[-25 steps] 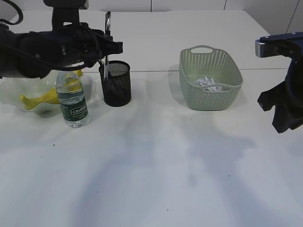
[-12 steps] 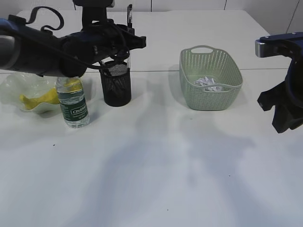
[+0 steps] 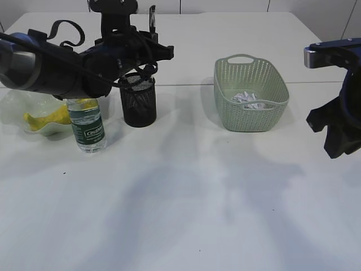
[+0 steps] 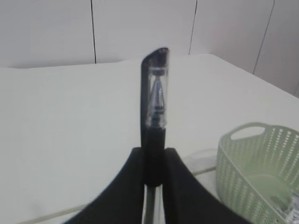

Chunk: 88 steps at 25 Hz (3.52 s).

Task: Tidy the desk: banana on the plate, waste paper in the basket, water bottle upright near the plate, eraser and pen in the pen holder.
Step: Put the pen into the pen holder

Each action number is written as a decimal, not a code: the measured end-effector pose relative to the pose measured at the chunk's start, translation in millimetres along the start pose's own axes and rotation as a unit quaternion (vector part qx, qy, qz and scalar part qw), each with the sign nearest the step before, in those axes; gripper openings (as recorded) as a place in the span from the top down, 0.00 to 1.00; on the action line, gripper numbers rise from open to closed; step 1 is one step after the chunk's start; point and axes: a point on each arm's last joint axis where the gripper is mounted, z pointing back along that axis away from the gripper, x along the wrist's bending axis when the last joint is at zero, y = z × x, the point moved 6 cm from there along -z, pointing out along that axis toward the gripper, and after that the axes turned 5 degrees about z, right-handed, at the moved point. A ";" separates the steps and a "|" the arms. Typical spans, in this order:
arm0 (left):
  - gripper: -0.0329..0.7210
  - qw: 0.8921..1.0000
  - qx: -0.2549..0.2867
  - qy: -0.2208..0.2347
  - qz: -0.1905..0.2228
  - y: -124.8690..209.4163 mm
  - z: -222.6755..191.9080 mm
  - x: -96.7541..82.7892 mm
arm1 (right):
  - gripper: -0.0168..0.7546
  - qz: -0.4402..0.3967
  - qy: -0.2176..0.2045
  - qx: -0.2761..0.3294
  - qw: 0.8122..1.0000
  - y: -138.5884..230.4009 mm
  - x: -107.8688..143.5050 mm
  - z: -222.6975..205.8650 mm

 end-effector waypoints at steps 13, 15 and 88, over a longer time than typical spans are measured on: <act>0.90 0.999 -0.025 -0.026 0.006 7.5 -5.2 10.3 | 0.74 0.000 0.000 -0.001 1.000 -0.3 0.0 0.0; 0.90 0.999 -0.026 -0.028 0.005 11.2 -6.4 11.5 | 0.74 0.000 0.000 -0.001 1.000 -0.3 0.0 0.0; 0.69 0.999 0.035 -0.027 0.004 18.6 -4.0 13.2 | 0.75 0.026 0.003 -0.004 1.000 -1.3 -0.9 0.0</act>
